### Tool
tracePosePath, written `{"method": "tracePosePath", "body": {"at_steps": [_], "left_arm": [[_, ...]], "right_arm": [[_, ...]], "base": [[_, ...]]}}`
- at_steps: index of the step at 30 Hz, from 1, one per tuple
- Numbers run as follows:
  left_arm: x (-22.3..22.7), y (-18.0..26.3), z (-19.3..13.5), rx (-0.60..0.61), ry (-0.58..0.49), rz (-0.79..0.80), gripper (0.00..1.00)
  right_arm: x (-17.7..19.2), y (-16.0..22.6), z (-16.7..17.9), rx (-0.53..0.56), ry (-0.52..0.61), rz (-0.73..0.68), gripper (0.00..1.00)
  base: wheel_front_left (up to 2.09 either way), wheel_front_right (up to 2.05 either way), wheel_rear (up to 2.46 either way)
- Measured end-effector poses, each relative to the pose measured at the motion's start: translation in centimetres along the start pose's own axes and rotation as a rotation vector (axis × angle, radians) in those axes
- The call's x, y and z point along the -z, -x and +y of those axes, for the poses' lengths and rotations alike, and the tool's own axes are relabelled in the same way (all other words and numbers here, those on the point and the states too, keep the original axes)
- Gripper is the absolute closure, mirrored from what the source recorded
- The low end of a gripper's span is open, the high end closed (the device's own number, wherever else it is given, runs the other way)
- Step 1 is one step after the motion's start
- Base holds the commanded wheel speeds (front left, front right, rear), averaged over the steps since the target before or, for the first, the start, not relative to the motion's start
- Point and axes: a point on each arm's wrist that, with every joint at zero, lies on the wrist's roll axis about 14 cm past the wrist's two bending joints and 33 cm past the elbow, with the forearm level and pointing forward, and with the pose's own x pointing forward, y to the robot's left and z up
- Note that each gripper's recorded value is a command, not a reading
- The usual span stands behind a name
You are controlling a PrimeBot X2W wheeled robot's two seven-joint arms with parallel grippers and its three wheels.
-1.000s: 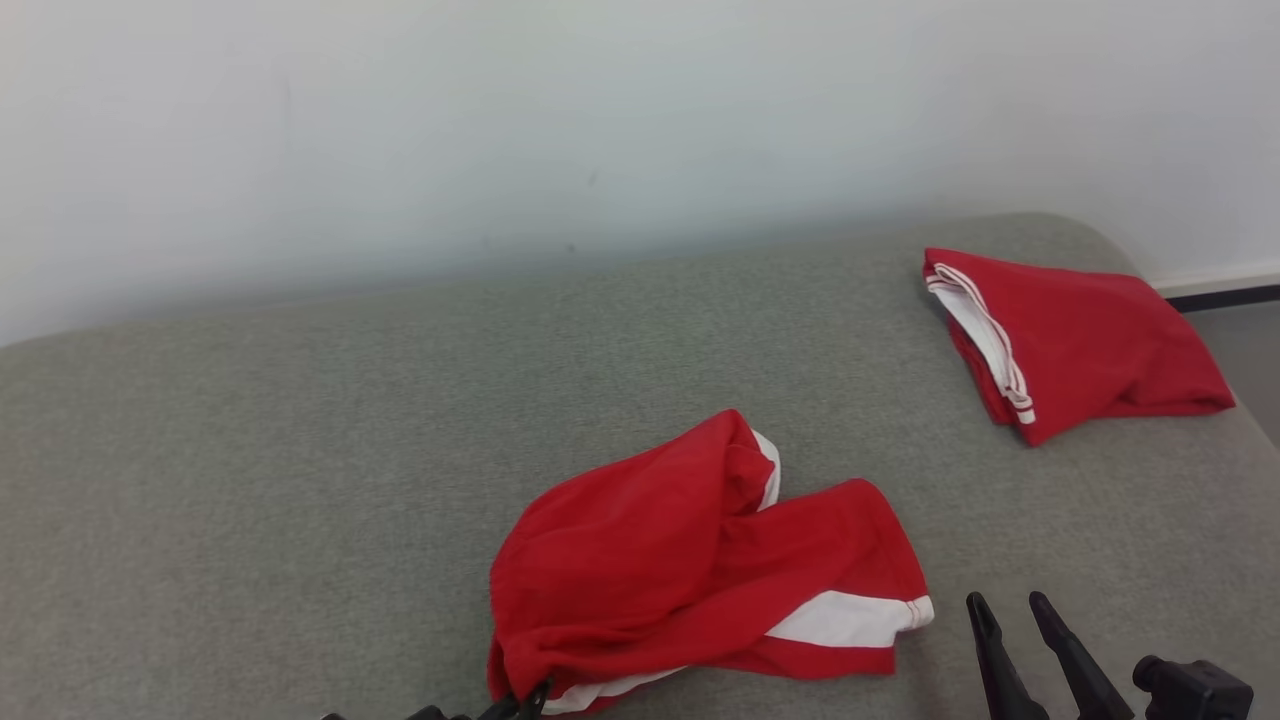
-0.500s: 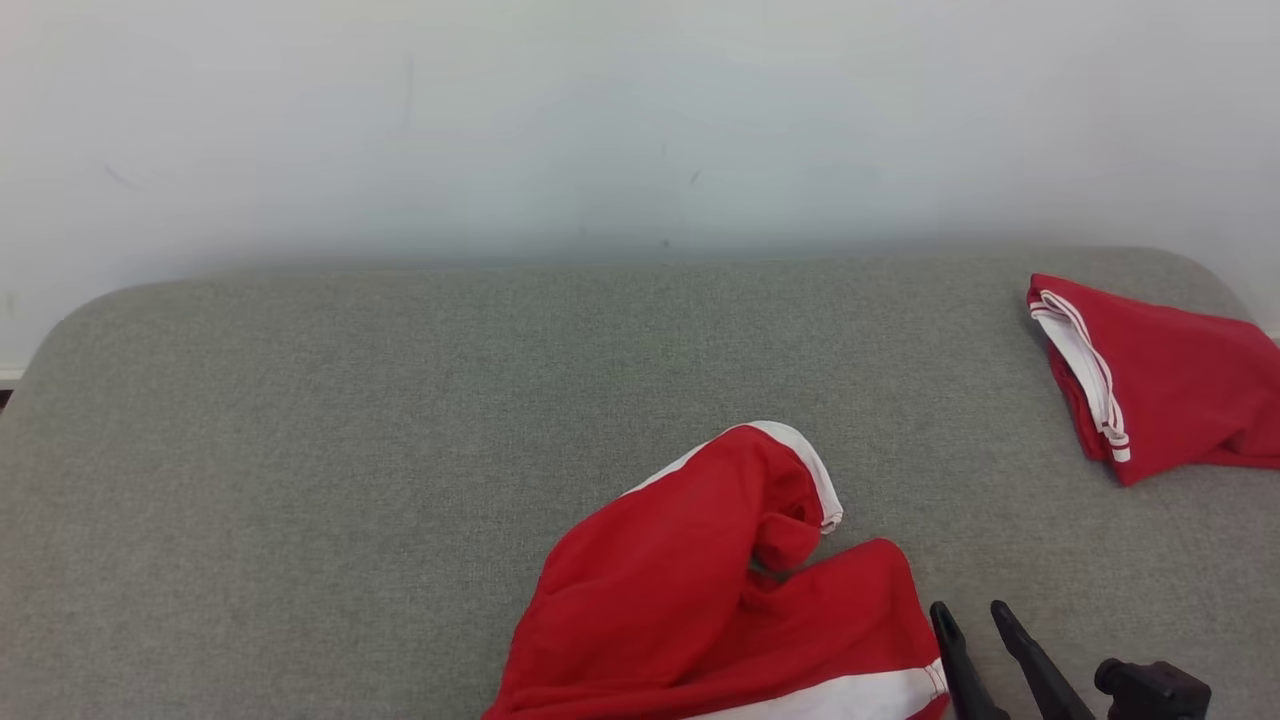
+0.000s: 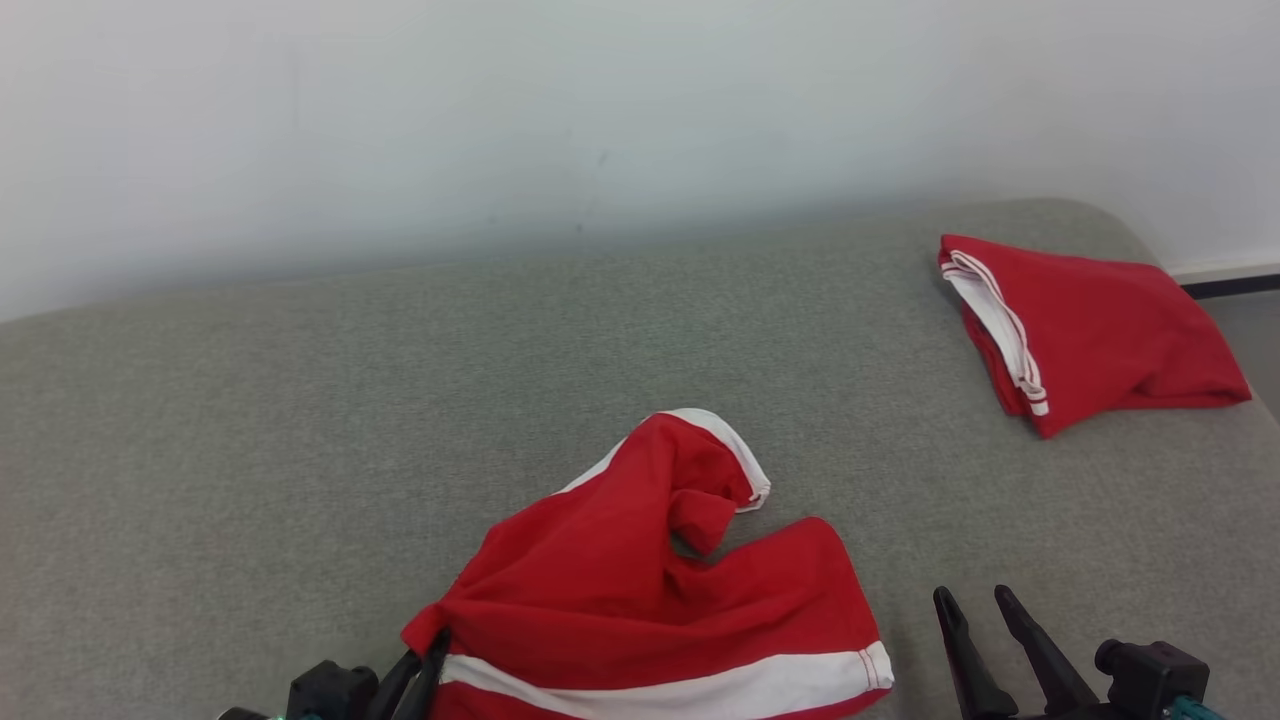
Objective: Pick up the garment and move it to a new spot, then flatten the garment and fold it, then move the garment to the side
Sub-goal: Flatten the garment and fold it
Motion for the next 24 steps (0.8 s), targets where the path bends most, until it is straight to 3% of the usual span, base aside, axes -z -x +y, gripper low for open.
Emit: {"method": "tracePosePath", "body": {"at_steps": [2,4,5,17,24], "left_arm": [[0.2,-0.6,-0.1,0.006,0.005,0.008,1.0],[-0.4,-1.1,-0.2,0.006,0.018,-0.008,0.57],[-0.5,-1.2,-0.2,0.004,0.018,-0.015,0.0],[1.1,3.3,-0.8,-0.039,0.083,-0.023,0.0],[-0.4,6.0,-0.3,-0.095,0.133,-0.103,0.0]], "right_arm": [[0.0,0.3,-0.5,0.016,-0.003,-0.002,0.0],[0.0,0.4,-0.8,0.029,-0.005,-0.005,0.0],[0.1,0.5,-0.9,0.034,-0.006,-0.004,0.0],[1.2,-0.3,1.2,-0.023,-0.028,0.021,0.0],[1.6,-1.0,2.8,-0.073,-0.029,0.034,0.0]], "base": [[0.0,0.0,0.0],[0.0,0.0,0.0],[0.0,0.0,0.0],[0.0,0.0,0.0],[0.0,0.0,0.0]]}}
